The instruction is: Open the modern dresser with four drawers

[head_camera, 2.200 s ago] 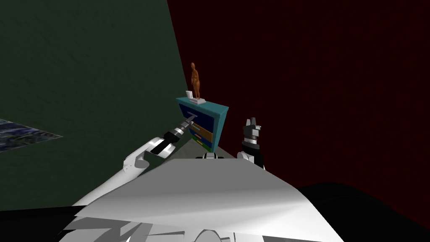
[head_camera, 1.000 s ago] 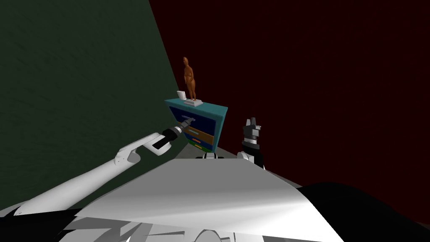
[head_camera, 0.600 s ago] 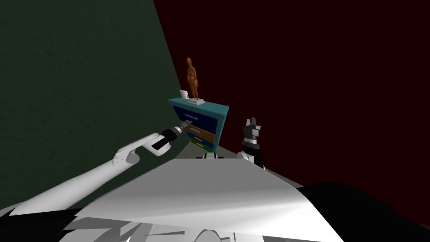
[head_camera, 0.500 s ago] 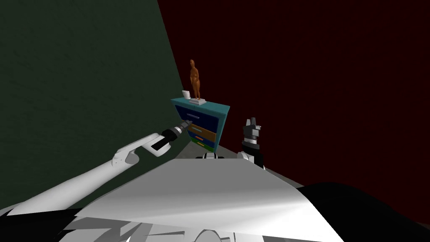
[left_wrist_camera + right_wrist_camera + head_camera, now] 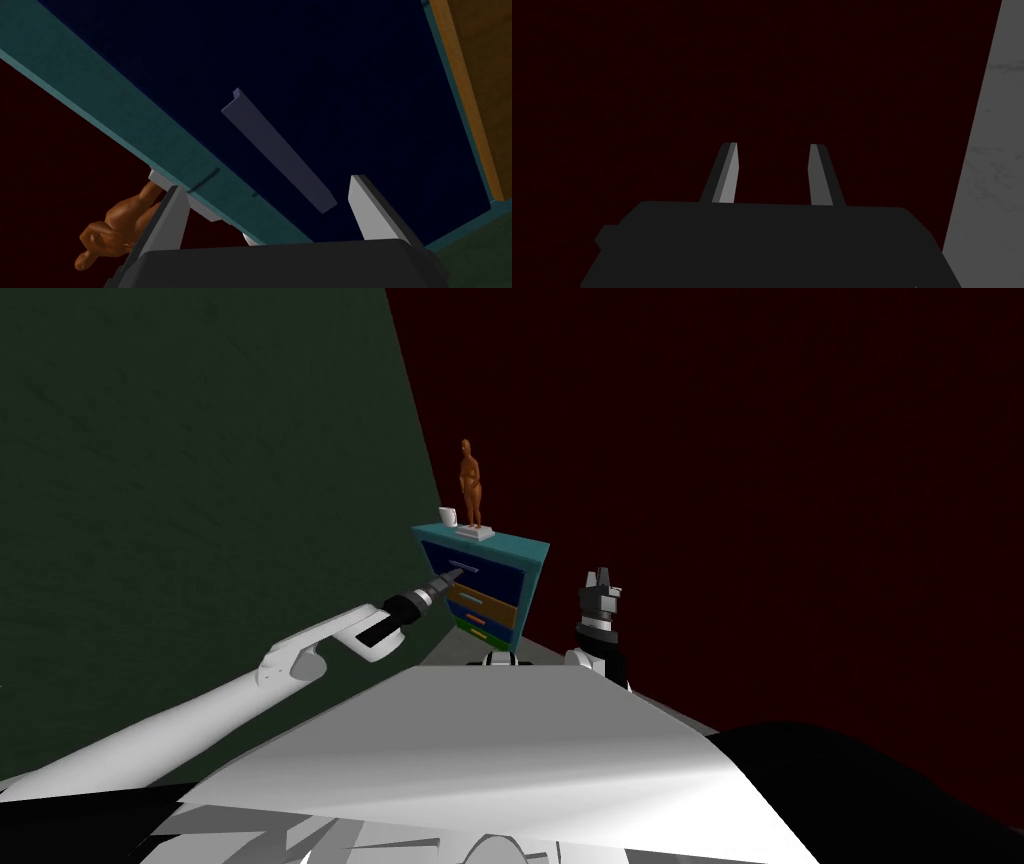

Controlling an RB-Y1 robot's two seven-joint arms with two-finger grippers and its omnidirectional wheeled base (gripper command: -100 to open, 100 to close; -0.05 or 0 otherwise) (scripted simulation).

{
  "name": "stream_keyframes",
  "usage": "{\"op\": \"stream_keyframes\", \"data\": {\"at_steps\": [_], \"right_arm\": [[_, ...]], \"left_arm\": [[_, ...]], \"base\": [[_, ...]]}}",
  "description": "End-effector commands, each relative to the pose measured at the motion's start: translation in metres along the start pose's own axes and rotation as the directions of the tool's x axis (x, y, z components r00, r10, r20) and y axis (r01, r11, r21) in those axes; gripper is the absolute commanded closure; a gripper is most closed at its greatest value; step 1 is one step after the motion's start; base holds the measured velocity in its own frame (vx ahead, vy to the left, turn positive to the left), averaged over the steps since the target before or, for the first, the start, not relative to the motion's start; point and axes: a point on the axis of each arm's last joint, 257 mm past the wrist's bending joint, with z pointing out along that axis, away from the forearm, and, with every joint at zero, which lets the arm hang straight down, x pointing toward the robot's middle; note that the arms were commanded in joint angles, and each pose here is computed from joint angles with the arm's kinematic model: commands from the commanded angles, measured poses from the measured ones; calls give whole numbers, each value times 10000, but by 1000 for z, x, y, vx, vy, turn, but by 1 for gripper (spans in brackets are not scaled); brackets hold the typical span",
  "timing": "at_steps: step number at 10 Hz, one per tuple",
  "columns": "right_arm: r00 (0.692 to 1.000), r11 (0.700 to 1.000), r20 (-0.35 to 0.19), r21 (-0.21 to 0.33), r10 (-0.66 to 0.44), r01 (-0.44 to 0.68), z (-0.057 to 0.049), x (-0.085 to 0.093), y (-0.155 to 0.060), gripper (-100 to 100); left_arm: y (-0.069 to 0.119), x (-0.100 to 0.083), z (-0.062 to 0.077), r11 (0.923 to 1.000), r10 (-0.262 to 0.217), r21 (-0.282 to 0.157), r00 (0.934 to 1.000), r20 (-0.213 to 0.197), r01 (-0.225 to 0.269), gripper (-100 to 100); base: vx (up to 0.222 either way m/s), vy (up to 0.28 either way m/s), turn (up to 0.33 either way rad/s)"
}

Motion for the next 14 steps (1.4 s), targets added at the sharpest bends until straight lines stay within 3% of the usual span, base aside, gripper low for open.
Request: {"op": "stream_keyframes", "data": {"at_steps": [1,3,4,9,10,14], "right_arm": [[10000,10000,0,0,0,0,0,0,0,0],[10000,10000,-1,-1,1,-1,0,0,0,0],[10000,10000,-1,-1,1,-1,0,0,0,0],[10000,10000,-2,-3,1,-1,0,0,0,0],[10000,10000,-2,-1,2,-2,0,0,0,0],[10000,10000,0,-1,2,-2,0,0,0,0]], "left_arm": [[-2,-3,-1,10000,29,-93,10000,9,-29,-100],[-1,-3,-1,10000,23,-71,10000,11,-23,-100],[-1,-3,-1,10000,24,-70,10000,11,-24,100],[-10,8,-8,10000,69,42,9997,-236,-68,100],[-8,5,-6,10000,60,1,9998,-172,-60,-100],[-4,-1,-3,10000,49,-76,10000,-40,-50,-100]], "base": [[197,-34,-37],[58,-9,-3],[12,-2,-1],[-138,83,65],[57,-34,-54],[146,-82,-51]]}}
